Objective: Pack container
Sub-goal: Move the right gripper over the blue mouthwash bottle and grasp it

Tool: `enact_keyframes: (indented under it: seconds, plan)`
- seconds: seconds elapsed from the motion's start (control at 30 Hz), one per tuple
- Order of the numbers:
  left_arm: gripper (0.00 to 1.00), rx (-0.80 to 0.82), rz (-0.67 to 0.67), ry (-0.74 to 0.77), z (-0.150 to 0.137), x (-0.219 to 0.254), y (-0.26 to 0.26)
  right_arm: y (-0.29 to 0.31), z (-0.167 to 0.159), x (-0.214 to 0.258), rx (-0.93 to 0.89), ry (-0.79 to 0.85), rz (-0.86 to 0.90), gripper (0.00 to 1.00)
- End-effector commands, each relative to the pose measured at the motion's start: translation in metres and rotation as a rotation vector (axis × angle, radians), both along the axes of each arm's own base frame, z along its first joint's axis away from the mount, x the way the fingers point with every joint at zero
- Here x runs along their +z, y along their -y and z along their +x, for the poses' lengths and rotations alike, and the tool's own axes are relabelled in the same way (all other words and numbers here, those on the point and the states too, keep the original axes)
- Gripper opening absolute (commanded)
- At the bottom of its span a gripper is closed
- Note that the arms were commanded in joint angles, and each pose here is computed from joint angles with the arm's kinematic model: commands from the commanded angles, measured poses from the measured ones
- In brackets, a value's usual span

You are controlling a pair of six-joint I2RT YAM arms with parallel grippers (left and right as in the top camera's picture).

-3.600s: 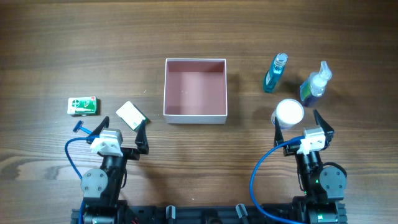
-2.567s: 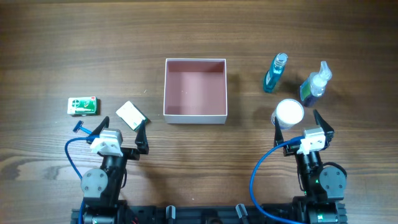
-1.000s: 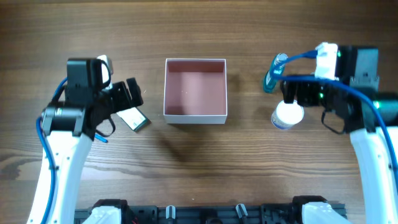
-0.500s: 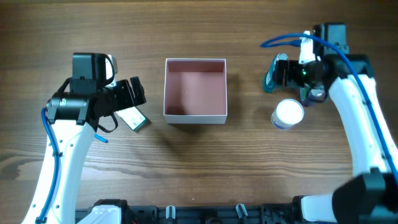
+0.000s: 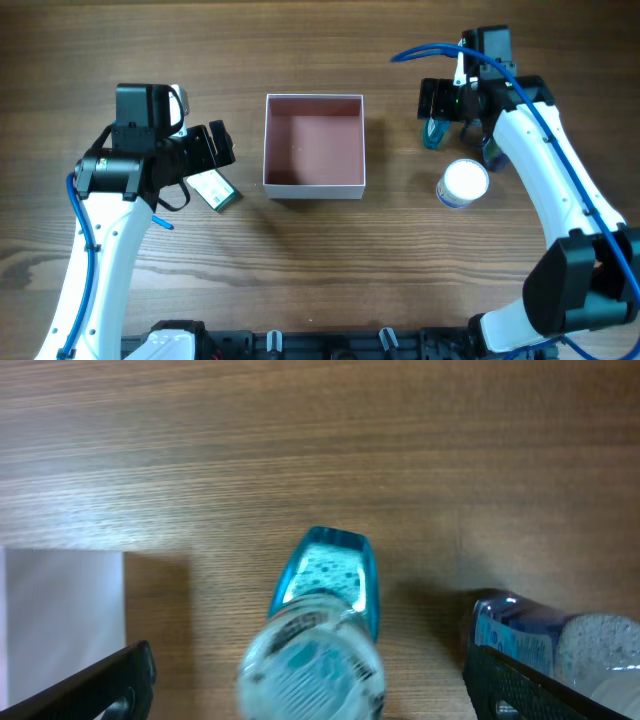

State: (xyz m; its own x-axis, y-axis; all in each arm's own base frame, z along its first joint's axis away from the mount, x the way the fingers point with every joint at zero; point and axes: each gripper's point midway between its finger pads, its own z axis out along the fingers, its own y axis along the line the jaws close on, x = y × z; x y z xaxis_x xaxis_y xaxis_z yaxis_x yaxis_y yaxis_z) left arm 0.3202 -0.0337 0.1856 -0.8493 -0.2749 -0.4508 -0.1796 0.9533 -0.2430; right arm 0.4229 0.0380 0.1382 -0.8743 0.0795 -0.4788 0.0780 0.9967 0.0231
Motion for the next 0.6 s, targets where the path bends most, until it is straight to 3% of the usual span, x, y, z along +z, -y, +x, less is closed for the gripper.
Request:
enact_keyframes:
  seconds: [0.0, 0.23, 0.57]
  plan:
    - [1.0, -0.001, -0.02, 0.014, 0.004, 0.006, 0.004, 0.005, 0.011, -0.008, -0.065, -0.005, -0.01, 0.99]
    - [1.0, -0.001, -0.02, 0.014, 0.004, 0.006, 0.004, 0.004, 0.017, -0.027, -0.072, -0.027, -0.009, 0.98]
    - [1.0, -0.001, -0.02, 0.014, 0.004, 0.006, 0.004, 0.004, 0.021, -0.028, -0.112, -0.015, 0.014, 0.73]
